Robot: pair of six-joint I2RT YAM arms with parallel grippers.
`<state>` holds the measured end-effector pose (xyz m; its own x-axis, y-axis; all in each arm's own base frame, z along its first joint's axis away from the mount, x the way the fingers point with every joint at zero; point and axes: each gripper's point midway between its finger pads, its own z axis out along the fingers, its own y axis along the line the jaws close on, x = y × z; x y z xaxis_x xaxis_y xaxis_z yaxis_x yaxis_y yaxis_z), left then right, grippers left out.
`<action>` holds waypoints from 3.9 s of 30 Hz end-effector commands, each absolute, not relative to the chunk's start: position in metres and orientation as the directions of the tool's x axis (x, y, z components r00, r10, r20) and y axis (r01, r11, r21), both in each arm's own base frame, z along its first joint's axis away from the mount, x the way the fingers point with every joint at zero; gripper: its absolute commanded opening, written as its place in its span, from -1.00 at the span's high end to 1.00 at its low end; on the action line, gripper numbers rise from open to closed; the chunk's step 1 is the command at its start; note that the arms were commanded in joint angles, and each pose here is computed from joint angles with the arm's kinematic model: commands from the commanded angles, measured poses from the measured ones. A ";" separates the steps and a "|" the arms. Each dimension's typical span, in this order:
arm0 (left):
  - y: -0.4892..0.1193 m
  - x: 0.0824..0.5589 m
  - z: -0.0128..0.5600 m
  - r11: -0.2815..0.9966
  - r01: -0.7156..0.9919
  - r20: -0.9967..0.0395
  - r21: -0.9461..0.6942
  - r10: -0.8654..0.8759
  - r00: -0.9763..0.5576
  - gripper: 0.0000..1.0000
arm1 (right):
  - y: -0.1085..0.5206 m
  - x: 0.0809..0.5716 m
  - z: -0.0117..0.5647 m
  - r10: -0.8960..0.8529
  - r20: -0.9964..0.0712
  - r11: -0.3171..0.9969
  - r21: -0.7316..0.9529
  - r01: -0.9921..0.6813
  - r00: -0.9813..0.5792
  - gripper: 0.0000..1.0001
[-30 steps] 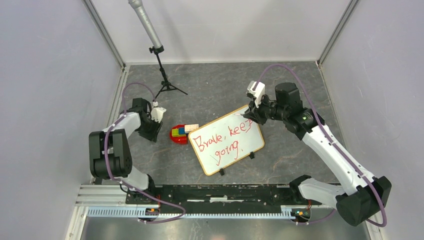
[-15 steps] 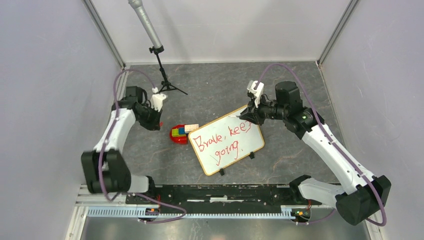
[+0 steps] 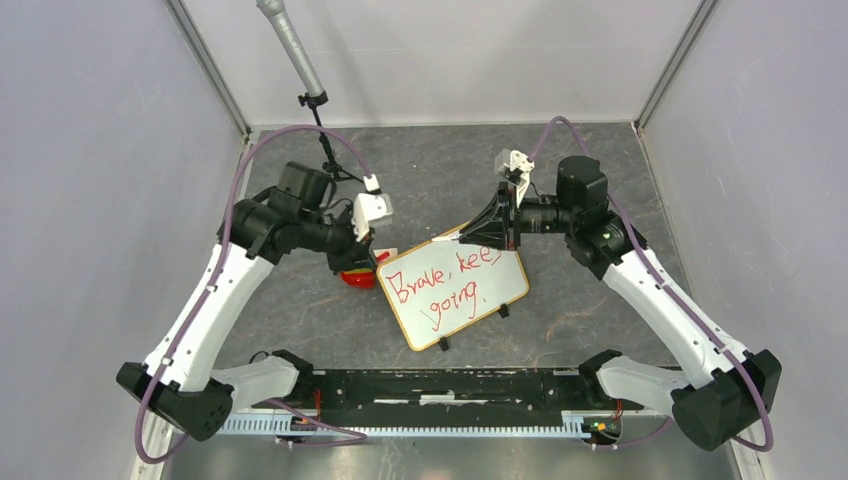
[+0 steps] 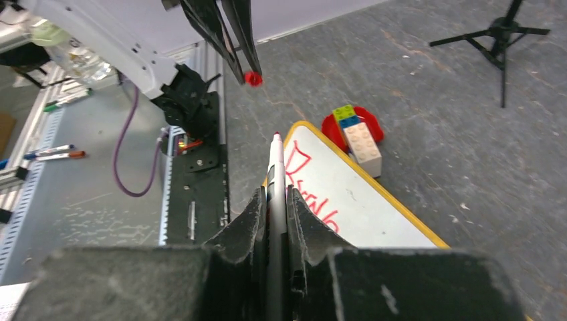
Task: Write a sentence on the whiteboard
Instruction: Insert the whiteboard marker without the cap into the pen cap.
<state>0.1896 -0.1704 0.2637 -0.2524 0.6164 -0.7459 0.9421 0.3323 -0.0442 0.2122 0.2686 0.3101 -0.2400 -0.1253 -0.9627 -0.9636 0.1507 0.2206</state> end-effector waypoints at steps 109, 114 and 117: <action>-0.218 0.149 0.243 0.099 0.990 -0.672 -0.098 0.728 -0.139 0.95 | 0.303 0.195 0.282 -0.277 -0.945 0.102 0.150 -0.983 -0.173 1.00; -0.217 0.153 0.244 0.109 0.989 -0.677 -0.099 0.721 -0.147 0.95 | 0.302 0.193 0.281 -0.269 -0.946 0.094 0.162 -0.982 -0.182 1.00; -0.218 0.153 0.242 0.111 0.988 -0.674 -0.107 0.723 -0.154 0.95 | 0.306 0.186 0.286 -0.245 -0.948 0.058 0.195 -0.979 -0.204 1.00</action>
<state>0.1529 -0.2115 0.2407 -0.1358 0.7429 -0.6555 0.9907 0.1080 -0.0828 0.1870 0.3008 0.2645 -0.2339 -0.2962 -0.9260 -0.9720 0.0943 0.2153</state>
